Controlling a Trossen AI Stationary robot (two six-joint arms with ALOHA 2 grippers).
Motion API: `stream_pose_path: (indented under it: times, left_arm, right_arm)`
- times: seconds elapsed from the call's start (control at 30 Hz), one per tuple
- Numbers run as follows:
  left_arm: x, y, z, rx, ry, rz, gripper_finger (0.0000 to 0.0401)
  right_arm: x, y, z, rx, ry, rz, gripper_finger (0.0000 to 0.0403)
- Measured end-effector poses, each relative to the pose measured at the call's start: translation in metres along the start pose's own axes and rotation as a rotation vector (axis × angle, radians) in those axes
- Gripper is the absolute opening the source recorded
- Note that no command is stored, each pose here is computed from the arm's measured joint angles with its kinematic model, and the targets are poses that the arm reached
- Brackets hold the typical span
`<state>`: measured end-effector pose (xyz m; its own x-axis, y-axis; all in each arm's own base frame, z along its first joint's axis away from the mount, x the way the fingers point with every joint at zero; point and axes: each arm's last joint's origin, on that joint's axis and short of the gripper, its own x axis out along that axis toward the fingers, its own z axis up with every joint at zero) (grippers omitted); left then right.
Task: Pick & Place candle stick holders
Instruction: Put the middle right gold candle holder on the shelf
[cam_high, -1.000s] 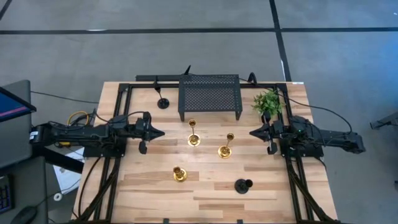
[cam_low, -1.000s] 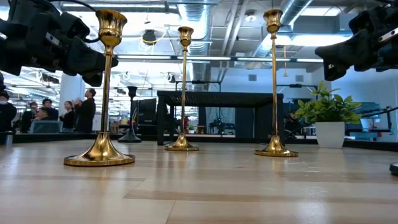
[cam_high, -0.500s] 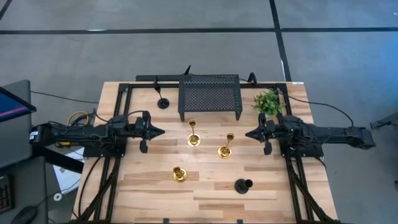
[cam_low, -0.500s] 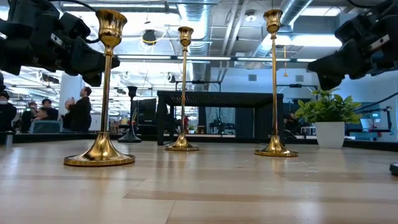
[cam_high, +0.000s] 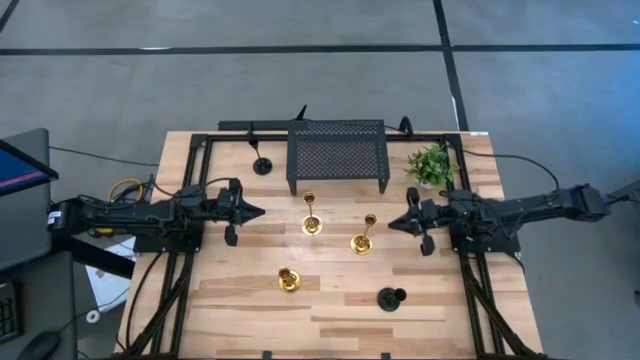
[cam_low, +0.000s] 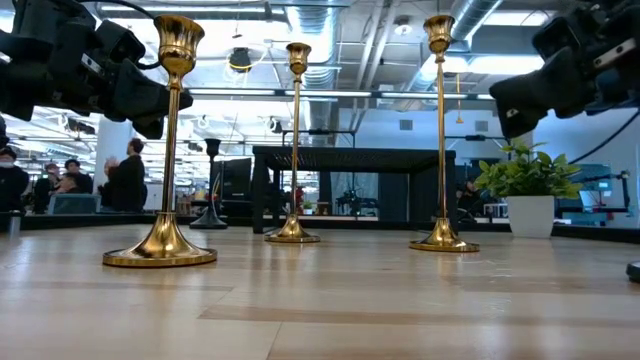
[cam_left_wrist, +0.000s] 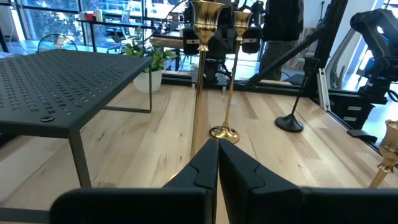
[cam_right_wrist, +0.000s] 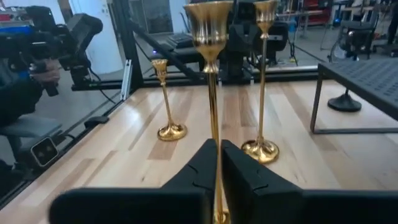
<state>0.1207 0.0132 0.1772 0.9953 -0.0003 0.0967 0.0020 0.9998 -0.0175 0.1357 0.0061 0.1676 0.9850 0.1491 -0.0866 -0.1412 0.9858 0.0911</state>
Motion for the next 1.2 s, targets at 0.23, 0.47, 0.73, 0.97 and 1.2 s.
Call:
stream_pose_path:
  times: [0.23,0.47,0.73,0.97,1.2]
  left_arm:
    - [0.000,0.000,0.000,-0.003,0.000,0.000,0.0012]
    - [0.000,0.000,0.000,-0.003,0.001,0.000,0.0012]
    - [0.000,0.000,0.000,-0.003,0.000,0.000,0.0012]
    - [0.000,0.000,0.000,-0.003,0.001,0.000,0.0012]
    - [0.000,0.000,0.000,-0.003,0.001,-0.001,0.0012]
  right_arm:
    - [0.009,-0.002,-0.002,0.029,-0.008,-0.074,0.0103]
    - [0.015,-0.002,-0.003,0.084,-0.015,-0.074,0.0164]
    - [0.029,0.001,-0.003,0.086,0.010,-0.045,0.0170]
    - [0.053,0.000,0.010,0.068,0.038,-0.052,0.0159]
    - [0.066,0.000,0.009,0.072,0.081,-0.041,0.0151]
